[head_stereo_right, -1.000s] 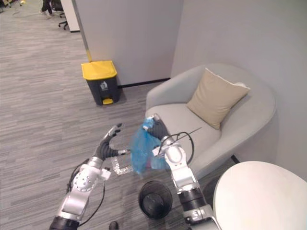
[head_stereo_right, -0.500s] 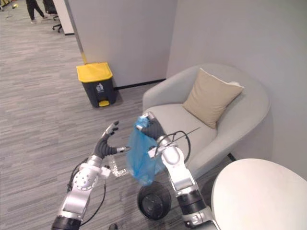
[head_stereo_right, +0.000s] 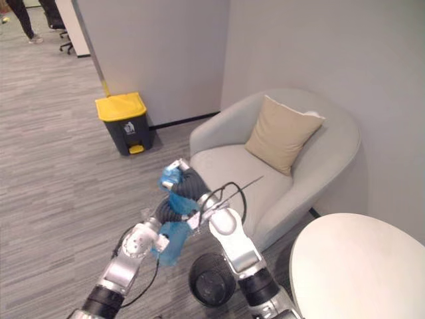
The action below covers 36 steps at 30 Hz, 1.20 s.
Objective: Gather rubbish on tea table into small bin, then transfer packed bag to large trash can.
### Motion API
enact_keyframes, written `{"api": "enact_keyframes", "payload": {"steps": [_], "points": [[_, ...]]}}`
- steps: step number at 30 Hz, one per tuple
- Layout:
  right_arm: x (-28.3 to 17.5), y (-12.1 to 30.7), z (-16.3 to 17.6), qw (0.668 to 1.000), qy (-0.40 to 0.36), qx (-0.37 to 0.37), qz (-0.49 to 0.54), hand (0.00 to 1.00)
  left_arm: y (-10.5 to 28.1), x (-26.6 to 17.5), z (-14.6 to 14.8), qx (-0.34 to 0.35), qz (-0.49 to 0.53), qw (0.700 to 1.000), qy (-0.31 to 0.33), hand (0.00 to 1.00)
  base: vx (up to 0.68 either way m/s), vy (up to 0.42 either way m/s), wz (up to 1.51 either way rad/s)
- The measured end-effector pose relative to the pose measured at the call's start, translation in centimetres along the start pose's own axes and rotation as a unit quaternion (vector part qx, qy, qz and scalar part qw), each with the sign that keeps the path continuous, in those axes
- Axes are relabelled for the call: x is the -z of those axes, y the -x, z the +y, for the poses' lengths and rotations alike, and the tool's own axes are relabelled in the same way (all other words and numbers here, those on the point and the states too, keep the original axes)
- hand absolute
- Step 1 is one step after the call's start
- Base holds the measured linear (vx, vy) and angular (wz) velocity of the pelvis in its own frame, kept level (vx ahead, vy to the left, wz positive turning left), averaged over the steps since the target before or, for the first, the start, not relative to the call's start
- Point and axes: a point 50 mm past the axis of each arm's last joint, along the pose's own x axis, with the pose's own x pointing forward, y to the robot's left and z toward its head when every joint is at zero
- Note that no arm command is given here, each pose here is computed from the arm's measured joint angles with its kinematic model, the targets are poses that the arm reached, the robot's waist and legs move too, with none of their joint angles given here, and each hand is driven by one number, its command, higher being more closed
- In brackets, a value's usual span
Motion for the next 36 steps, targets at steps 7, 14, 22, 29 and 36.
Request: {"api": "enact_keyframes", "payload": {"steps": [7, 14, 22, 29, 36], "points": [[-0.8, -0.9, 3.1, 0.997, -0.019, -0.072, -0.011, 1.0, -0.3, 0.5, 0.0, -0.035, 0.029, 0.999, -0.012, 0.0, -0.01, 0.002, -0.01], [-1.7, -1.2, 4.5, 0.993, -0.062, -0.103, -0.02, 1.0, -0.9, 0.8, -0.3, -0.048, 0.044, 0.998, -0.017, 1.0, 0.0, 0.003, -0.02], [-2.2, -0.8, 3.7, 0.992, -0.059, -0.106, -0.025, 1.0, -2.2, 0.2, -1.6, -0.03, 0.031, 0.999, -0.009, 1.0, 0.01, -0.004, -0.02], [-2.2, -0.8, 4.0, 0.991, -0.063, -0.113, -0.025, 1.0, -2.3, 0.2, -1.7, -0.031, 0.03, 0.999, 0.012, 1.0, 0.01, -0.013, -0.05], [-2.2, -0.7, 4.2, 0.989, -0.058, -0.131, -0.03, 0.0, -2.3, 0.2, -1.5, -0.035, 0.028, 0.999, 0.022, 1.0, 0.0, 0.0, 0.0]]}}
